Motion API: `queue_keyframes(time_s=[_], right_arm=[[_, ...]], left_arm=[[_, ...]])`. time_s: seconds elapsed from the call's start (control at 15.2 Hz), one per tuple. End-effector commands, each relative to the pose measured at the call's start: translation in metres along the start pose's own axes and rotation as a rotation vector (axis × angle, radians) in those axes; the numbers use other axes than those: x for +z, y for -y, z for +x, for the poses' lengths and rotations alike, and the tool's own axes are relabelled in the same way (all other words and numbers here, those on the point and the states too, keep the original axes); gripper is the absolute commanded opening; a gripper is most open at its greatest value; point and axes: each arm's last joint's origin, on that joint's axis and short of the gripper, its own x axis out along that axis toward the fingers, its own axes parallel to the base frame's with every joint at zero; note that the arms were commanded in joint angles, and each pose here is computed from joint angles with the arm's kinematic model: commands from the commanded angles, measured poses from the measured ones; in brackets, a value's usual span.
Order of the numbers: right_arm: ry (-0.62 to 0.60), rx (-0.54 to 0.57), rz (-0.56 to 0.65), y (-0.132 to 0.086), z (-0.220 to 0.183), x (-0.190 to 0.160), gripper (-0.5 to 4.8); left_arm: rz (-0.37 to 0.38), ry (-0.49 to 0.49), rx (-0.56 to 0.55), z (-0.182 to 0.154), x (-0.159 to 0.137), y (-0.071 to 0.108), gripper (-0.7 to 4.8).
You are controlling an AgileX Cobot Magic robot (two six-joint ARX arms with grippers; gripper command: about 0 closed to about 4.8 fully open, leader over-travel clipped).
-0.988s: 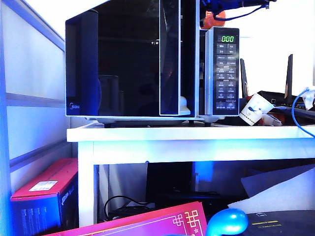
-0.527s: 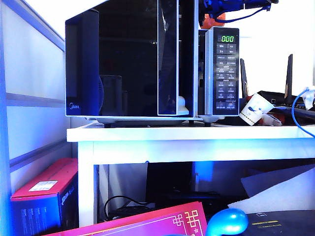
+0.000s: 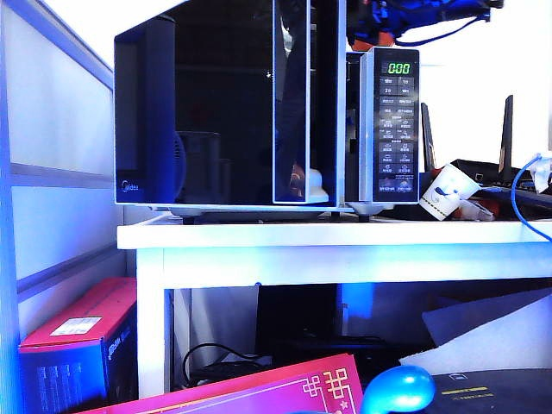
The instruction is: Open the microwave door, place the orange inside the microwave, then close the microwave door.
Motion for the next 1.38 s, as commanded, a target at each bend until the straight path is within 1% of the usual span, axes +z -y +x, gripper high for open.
queue_keyframes(time_s=[0.07,0.2,0.4,0.59,0.86,1.12,1.19,1.38], right_arm=[[0.059,-0.156,-0.054,0.005,-0.004,0.01,0.0],[0.107,-0.235,-0.089,0.006,-0.004,0.016,0.0],[0.161,-0.386,-0.112,0.01,-0.005,0.028,0.0],[0.268,-0.476,-0.172,0.01,-0.008,0.04,0.0],[0.287,-0.541,-0.171,0.012,-0.01,0.041,0.0],[0.316,-0.568,-0.182,0.012,-0.011,0.044,0.01],[0.317,-0.572,-0.182,0.012,-0.011,0.044,0.01],[0.325,-0.621,-0.175,0.013,-0.011,0.044,0.04]], left_arm=[[-0.013,-0.088,-0.014,-0.001,-0.008,0.001,-0.05],[-0.024,-0.126,-0.018,-0.002,-0.012,0.002,-0.05],[-0.037,-0.173,-0.022,-0.005,-0.015,0.003,-0.05],[-0.039,-0.176,-0.022,-0.017,-0.012,0.006,-0.05],[-0.038,-0.177,-0.019,-0.033,-0.006,0.01,-0.05],[-0.054,-0.243,-0.025,-0.037,-0.012,0.012,-0.05],[-0.042,-0.264,-0.029,-0.038,-0.014,0.012,-0.05],[-0.039,-0.306,-0.021,-0.045,-0.016,0.014,-0.05]])
